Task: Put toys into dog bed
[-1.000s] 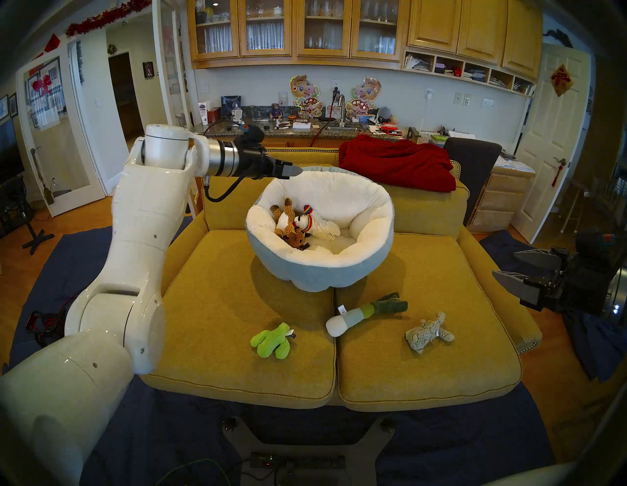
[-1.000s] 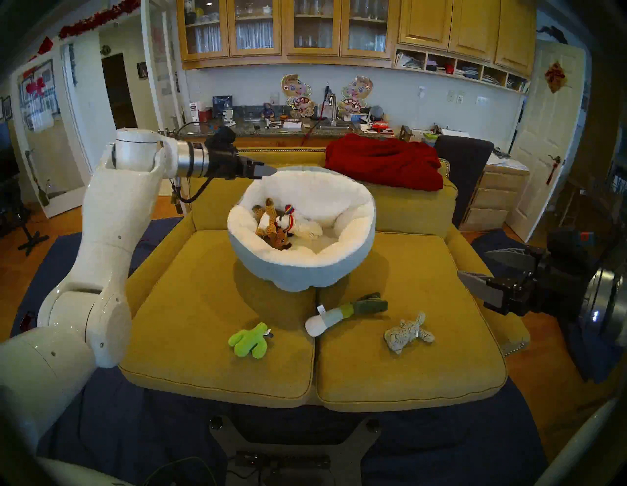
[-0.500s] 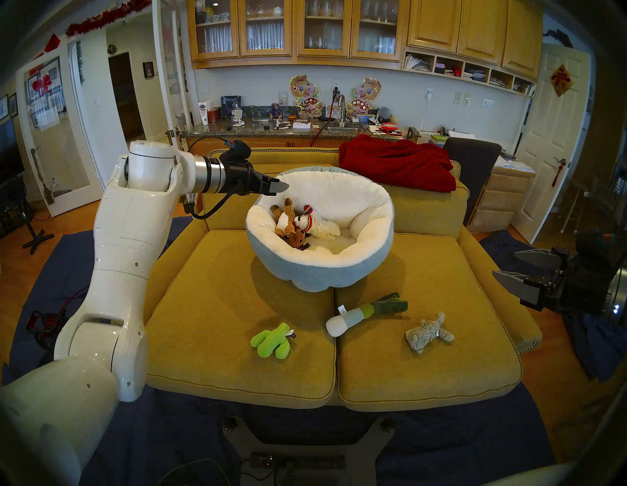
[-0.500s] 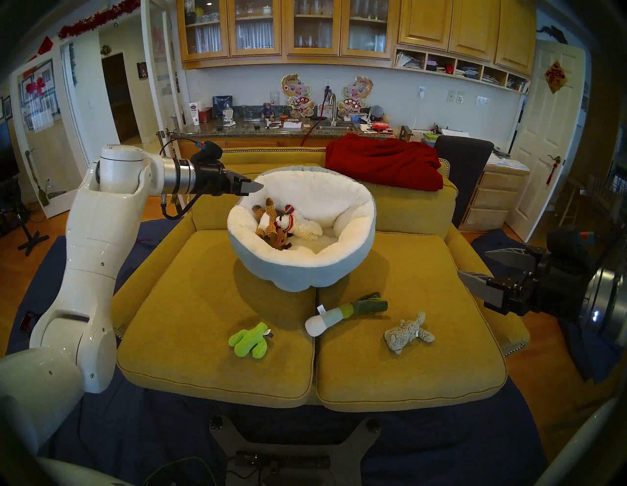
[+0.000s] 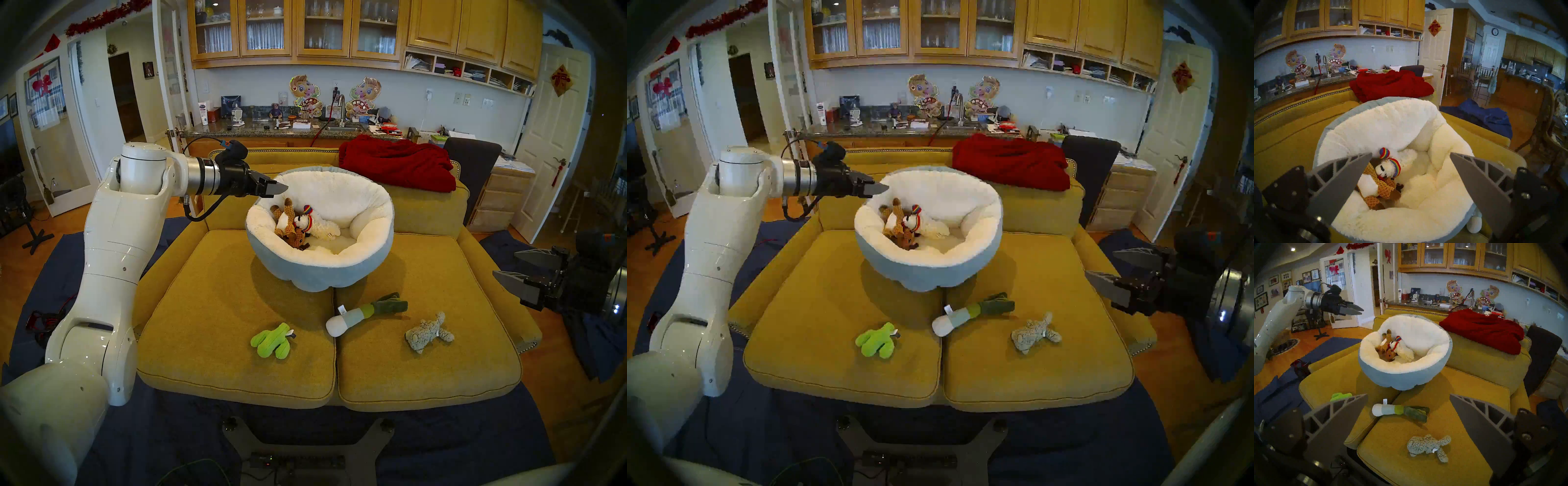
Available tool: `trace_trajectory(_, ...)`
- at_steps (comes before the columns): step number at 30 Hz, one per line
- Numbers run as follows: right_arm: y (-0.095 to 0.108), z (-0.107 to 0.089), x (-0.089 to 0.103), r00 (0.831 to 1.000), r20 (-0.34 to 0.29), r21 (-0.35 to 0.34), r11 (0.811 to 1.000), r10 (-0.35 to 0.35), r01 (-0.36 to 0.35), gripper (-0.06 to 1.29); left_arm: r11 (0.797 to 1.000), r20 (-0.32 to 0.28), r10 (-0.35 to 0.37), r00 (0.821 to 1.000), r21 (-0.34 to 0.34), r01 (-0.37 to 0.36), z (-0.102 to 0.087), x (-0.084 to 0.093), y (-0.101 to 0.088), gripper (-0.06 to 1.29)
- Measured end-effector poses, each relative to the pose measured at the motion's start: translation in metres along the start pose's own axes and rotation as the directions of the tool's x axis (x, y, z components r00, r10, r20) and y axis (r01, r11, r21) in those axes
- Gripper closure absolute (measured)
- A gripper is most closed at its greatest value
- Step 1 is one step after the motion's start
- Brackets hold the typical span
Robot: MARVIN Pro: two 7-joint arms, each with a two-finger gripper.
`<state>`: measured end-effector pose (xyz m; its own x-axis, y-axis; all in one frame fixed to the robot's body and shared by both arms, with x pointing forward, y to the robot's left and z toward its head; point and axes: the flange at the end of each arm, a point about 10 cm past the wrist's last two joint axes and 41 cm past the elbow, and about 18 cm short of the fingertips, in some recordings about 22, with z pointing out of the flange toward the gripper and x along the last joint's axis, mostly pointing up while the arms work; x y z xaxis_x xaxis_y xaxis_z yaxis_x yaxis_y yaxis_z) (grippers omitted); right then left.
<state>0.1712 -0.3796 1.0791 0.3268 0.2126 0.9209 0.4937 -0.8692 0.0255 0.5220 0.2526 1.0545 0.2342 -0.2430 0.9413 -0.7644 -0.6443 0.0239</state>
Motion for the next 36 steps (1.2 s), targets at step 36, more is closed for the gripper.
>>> trace_trajectory(36, 0.000, 0.000, 0.000, 1.000, 0.000, 0.000, 1.000, 0.000, 0.000, -0.03, 0.999, -0.005, -0.005, 1.000, -0.037, 0.005, -0.018, 0.003, 0.020, 0.00)
